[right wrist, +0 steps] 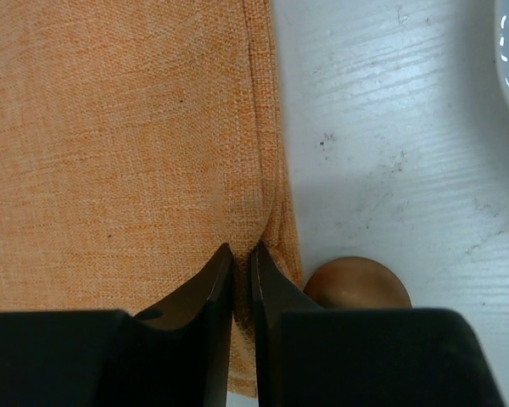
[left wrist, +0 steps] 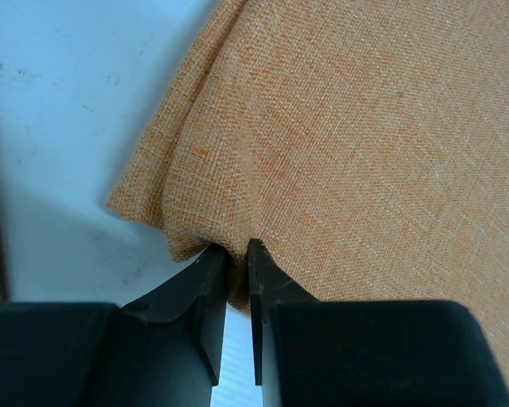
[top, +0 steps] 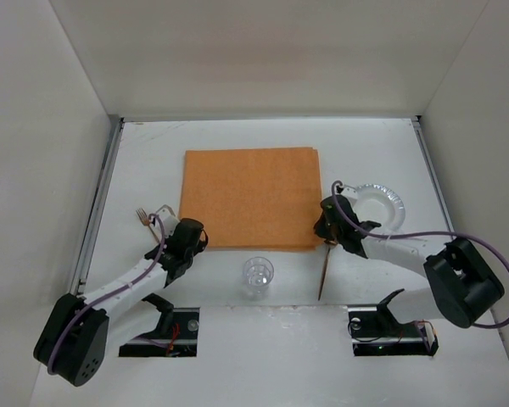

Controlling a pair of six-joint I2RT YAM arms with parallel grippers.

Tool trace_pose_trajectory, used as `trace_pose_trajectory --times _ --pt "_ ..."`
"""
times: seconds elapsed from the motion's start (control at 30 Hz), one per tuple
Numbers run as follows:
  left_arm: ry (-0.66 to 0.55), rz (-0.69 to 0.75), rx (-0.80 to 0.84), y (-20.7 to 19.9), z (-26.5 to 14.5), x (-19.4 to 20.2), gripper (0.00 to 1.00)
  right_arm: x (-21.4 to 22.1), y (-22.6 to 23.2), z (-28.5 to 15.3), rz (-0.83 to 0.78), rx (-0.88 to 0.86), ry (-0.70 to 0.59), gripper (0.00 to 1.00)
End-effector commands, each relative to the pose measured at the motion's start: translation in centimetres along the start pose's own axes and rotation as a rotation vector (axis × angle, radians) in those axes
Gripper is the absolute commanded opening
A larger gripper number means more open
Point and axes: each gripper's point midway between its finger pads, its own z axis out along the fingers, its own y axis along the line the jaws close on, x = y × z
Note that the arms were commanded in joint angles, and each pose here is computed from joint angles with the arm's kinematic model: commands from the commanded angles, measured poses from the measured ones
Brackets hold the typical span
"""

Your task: Set the dinner table for one person

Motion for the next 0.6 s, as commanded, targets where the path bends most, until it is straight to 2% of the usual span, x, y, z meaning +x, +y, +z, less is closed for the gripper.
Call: trace_pose_trajectory --times 0.0,0.13,0.23,0.3,0.37,0.57 --pt "0.008 0.044 -0.081 2.5 -0.4 0.5 0.12 -0.6 -1.2 -0.8 0.01 0.044 -0.039 0.15" --pt "-0.048 0.031 -0.103 3.0 -1.1 -1.1 0.28 -1.1 -0.9 -1.3 -0.005 0.029 -0.05 0.19" --pt "-0.117 0.024 -0.068 2.2 -2.3 -3.1 0.34 -1.8 -0.5 -2.0 -0.003 0.011 -0.072 0.38" --pt "-0.165 0.026 -0.035 1.3 -3.2 -4.6 0.37 -2.6 0.1 -2.6 -0.005 -0.016 -0.09 0.49" --pt "-0.205 0.02 0.017 -0.1 -4.1 -5.8 0.37 -3.5 0.7 -3.4 -0.001 -0.041 -0.111 0.56" --pt "-0.275 0.012 0.171 -5.3 -5.8 -6.7 0.39 -6.7 2.5 -6.6 0.042 -0.126 -0.198 0.64"
